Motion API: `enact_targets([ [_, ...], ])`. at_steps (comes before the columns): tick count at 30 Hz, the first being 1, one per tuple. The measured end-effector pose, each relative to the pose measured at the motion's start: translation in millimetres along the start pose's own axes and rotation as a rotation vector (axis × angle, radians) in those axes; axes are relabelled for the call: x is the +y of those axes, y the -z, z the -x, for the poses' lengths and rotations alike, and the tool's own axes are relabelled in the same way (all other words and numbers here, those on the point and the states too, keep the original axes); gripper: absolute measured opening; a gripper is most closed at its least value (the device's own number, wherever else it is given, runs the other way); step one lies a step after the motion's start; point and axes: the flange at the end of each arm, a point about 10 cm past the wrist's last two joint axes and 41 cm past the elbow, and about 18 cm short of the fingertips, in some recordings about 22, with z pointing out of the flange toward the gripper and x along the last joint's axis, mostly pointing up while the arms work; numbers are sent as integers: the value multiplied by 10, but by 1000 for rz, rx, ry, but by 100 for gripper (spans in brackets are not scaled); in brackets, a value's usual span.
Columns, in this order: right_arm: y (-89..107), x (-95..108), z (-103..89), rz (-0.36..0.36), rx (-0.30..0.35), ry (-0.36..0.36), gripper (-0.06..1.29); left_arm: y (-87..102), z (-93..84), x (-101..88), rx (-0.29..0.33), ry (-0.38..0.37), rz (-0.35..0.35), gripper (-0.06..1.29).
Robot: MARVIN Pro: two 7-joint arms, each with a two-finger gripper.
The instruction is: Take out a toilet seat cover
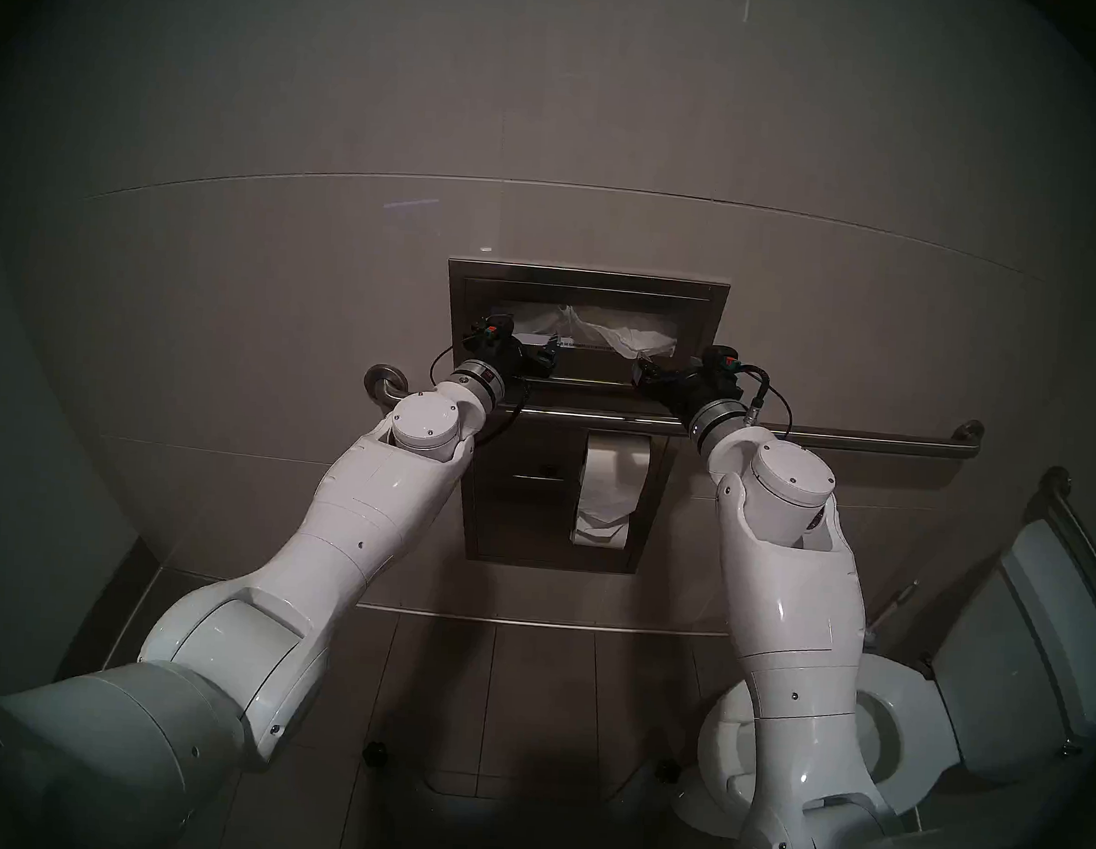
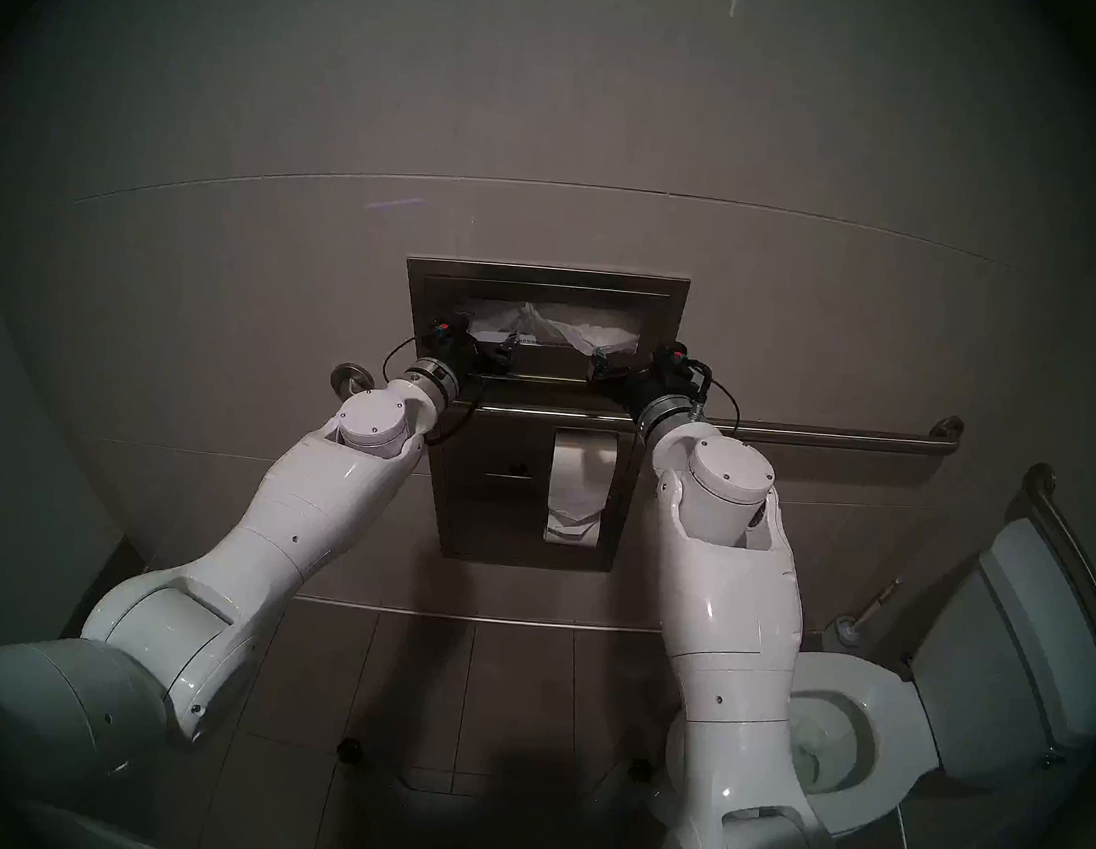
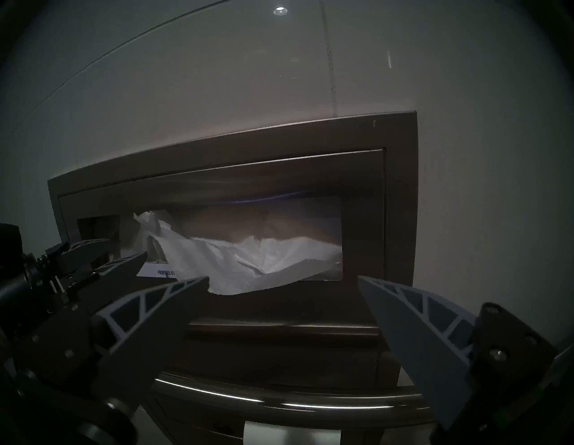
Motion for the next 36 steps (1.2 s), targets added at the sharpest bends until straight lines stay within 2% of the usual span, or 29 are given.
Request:
enact_targets([
  [15, 43, -49, 8, -10, 0, -4, 125, -66, 7, -7, 2, -13, -14, 125],
  [19, 59, -56, 8, -9, 1, -5, 125, -75, 9, -20, 2, -18, -16, 109],
  [22, 74, -55, 4, -6, 3, -6, 125, -75, 23, -30, 0, -21, -15, 103],
  [26, 92, -55, -5, -3, 6, -6, 125, -72, 45, -42, -2, -24, -12, 82],
  [36, 116, -78, -39, -3, 15, -6, 125, -71, 80, -83, -8, -34, -6, 81],
])
